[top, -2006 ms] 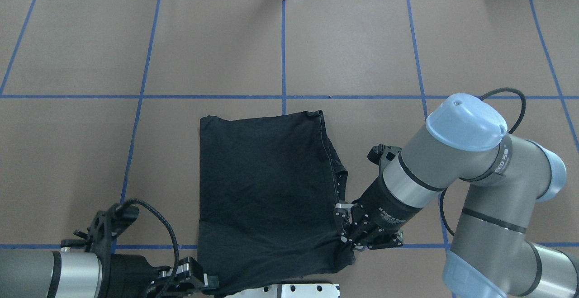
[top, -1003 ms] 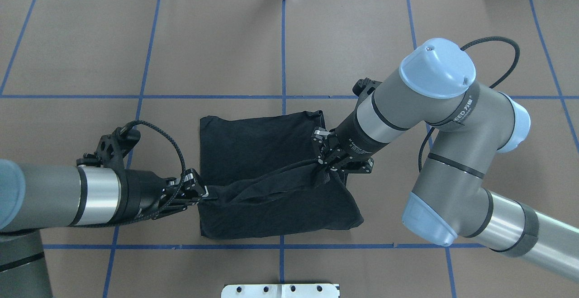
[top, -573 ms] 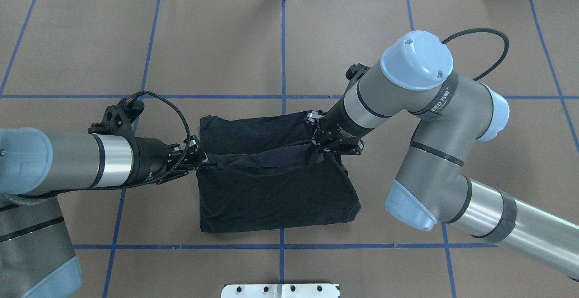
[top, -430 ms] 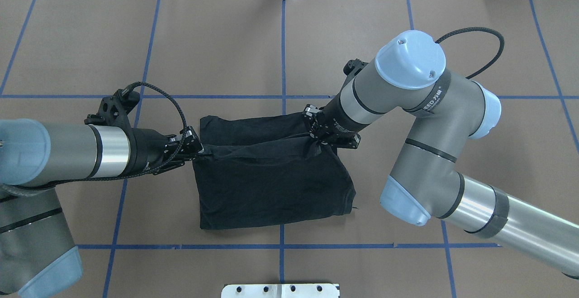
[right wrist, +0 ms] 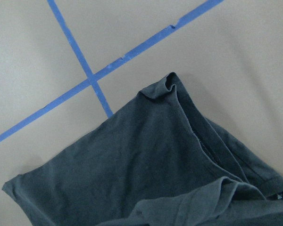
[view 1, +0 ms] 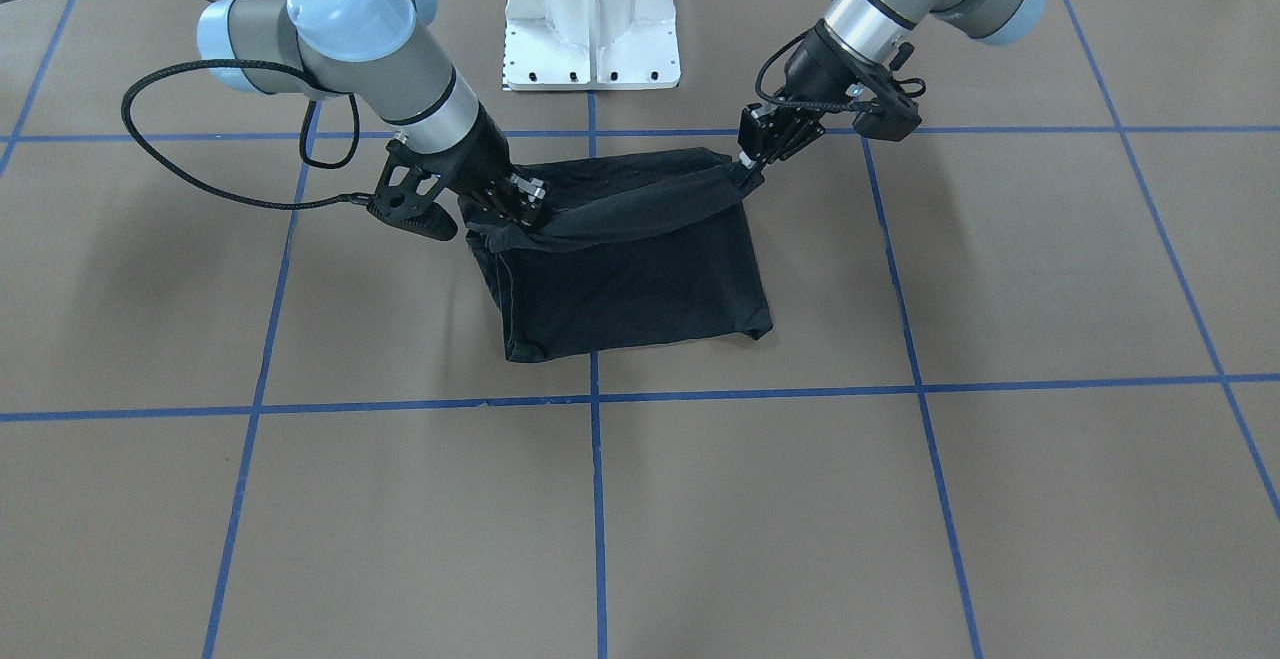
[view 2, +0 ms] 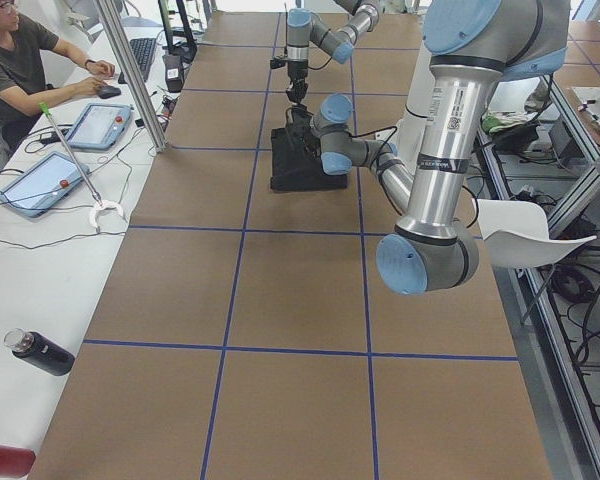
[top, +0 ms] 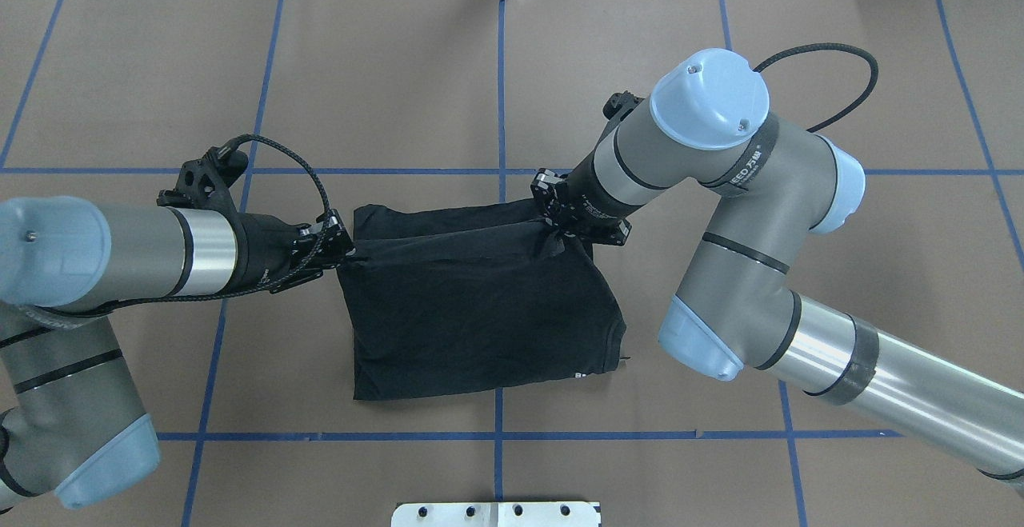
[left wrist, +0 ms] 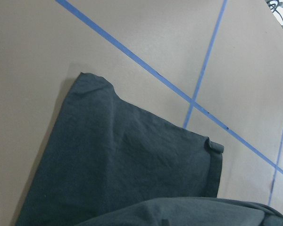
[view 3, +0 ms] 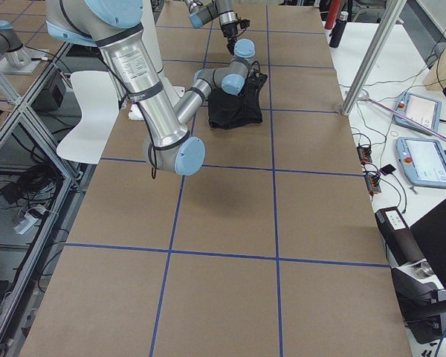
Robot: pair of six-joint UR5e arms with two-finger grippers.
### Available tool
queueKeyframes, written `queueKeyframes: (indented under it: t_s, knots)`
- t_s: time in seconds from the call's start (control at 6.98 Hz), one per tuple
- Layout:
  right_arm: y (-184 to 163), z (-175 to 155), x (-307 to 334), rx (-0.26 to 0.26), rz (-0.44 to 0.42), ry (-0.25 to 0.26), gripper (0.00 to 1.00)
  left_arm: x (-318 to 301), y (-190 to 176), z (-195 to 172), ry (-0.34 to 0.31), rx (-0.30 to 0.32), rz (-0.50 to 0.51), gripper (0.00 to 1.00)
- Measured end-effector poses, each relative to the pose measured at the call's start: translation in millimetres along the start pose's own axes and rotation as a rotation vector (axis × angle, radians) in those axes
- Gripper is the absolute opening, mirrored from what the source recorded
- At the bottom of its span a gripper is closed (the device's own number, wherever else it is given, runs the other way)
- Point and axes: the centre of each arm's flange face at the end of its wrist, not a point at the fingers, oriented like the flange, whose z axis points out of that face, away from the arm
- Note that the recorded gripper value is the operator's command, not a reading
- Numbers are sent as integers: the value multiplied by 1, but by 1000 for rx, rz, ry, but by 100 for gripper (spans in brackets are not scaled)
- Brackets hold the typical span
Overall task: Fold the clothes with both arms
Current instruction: 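Carry the held edge over the shirt away from the robot with both grippers, then lower the folded edge onto the shirt's far edge and open both grippers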
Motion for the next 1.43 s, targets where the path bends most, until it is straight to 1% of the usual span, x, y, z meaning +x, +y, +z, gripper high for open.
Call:
queueKeyframes:
  t_s: [0.14, 0.43, 0.72, 1.0, 1.29, 1.43]
  knots:
    - [-1, 2, -7, 6, 0, -2, 0, 2, -4, 14, -9, 7, -4, 0]
    - [-7, 13, -26, 35, 6, 2, 0, 1, -15, 28, -25, 25, -12, 0]
    - [-18, 28, -32, 74, 18, 20, 0, -3, -27, 42, -47, 47, -23, 0]
    - [-27, 40, -31, 96, 29, 41, 0, -4, -38, 63, -69, 73, -31, 0]
    - [-35, 47, -29, 113, 39, 56, 0, -11, -46, 74, -87, 86, -36, 0]
    - [-40, 50, -27, 119, 46, 64, 7, -13, -48, 77, -88, 88, -36, 0]
